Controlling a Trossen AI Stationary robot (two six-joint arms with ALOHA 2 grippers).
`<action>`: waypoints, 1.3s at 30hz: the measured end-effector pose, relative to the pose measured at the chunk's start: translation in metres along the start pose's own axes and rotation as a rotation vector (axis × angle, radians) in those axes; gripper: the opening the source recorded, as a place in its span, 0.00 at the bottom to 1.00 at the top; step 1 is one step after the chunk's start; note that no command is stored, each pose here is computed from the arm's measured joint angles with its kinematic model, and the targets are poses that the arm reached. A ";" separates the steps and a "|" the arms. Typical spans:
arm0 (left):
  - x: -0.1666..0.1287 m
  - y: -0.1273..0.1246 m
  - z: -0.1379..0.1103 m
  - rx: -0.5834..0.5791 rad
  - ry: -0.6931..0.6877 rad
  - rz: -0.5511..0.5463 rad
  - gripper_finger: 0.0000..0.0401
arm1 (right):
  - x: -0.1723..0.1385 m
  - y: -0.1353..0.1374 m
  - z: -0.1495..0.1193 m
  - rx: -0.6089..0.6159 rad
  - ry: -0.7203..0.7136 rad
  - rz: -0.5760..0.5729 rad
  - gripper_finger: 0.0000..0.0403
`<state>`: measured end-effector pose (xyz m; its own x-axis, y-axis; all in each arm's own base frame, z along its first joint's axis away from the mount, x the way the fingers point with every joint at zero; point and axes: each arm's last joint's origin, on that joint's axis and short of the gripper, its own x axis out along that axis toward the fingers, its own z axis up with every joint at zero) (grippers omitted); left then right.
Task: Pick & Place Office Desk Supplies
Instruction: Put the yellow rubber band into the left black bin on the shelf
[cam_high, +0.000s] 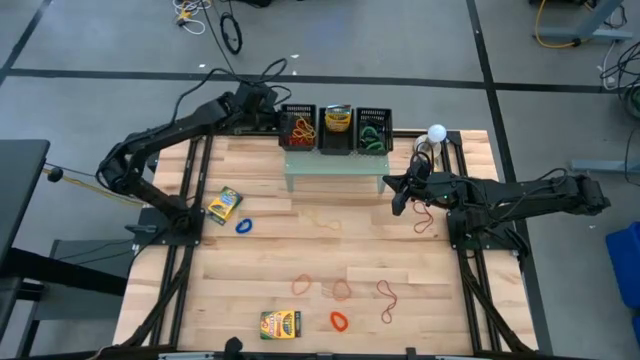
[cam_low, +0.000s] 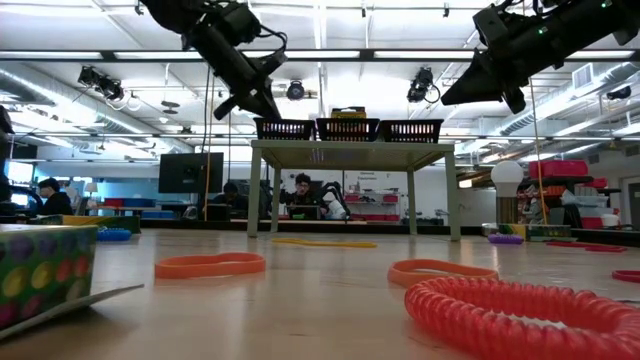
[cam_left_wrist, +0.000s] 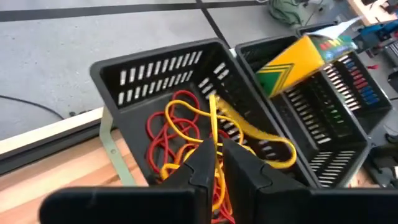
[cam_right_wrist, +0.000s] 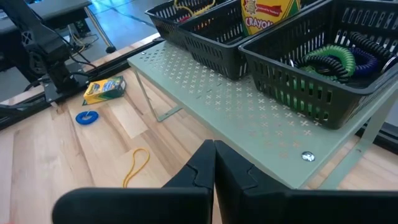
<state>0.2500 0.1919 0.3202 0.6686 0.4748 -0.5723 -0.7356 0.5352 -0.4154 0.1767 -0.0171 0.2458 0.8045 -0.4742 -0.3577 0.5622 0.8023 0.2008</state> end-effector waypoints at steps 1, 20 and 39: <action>0.000 0.000 0.000 0.003 0.001 0.000 0.09 | 0.000 0.000 0.000 0.000 0.000 0.000 0.02; -0.017 -0.015 0.021 0.127 -0.048 -0.021 0.40 | 0.000 0.000 0.000 0.073 0.003 0.007 0.02; -0.036 -0.049 0.020 0.718 -0.081 0.147 0.57 | 0.000 0.000 0.000 0.123 -0.003 -0.006 0.02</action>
<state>0.2640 0.1627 0.3753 0.5951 0.6119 -0.5210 -0.5844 0.7745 0.2422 0.1766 -0.0172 0.2459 0.8015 -0.4799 -0.3568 0.5860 0.7491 0.3090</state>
